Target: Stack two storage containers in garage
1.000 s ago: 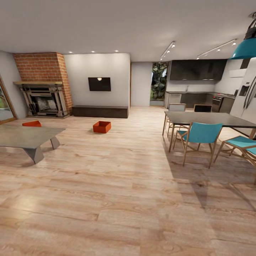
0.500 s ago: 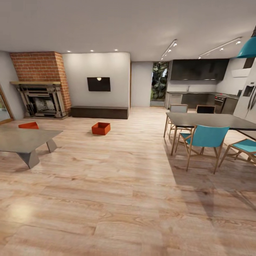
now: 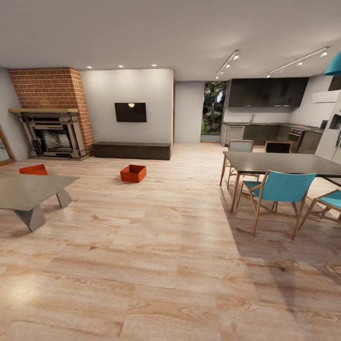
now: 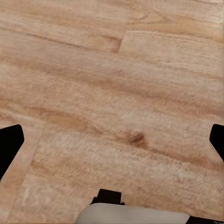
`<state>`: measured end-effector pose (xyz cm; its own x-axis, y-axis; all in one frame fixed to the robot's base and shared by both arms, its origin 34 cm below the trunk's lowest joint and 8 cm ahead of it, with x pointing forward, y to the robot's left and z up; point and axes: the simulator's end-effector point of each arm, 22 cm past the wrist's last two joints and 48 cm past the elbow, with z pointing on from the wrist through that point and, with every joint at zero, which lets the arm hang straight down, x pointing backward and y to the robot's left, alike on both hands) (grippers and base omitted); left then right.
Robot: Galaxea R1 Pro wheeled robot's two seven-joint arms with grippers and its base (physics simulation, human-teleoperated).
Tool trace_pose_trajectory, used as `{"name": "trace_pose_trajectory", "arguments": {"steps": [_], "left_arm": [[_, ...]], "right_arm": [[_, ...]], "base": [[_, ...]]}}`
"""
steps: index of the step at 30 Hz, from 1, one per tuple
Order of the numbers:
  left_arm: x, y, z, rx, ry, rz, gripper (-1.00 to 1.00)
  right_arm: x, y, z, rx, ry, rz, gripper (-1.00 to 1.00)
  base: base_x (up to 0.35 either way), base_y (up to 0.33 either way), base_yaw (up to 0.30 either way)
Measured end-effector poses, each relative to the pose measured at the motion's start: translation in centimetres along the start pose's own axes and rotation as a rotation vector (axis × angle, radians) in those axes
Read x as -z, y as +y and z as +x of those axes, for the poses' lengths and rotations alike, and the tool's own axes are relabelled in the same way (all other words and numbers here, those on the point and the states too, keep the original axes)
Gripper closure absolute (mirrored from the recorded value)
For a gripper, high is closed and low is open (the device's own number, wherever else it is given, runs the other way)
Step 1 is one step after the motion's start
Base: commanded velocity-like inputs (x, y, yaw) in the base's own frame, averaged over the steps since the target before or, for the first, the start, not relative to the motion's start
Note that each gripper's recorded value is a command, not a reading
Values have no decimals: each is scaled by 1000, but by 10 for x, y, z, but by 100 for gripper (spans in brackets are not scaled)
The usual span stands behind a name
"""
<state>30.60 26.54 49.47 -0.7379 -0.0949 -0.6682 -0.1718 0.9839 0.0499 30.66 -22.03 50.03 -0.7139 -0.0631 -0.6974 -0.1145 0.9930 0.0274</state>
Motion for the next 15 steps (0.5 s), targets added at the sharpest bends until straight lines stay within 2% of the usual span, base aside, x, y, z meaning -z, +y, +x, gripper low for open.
{"name": "trace_pose_trajectory", "arguments": {"steps": [7,15], "left_arm": [[0,0,0,0,0,0,-100],[0,0,0,0,1,0,-100]], "right_arm": [[0,0,0,-1,1,2,-100],[0,-1,0,-2,1,4,-100]], "base": [[325,-6,0],[325,-111,0]]}}
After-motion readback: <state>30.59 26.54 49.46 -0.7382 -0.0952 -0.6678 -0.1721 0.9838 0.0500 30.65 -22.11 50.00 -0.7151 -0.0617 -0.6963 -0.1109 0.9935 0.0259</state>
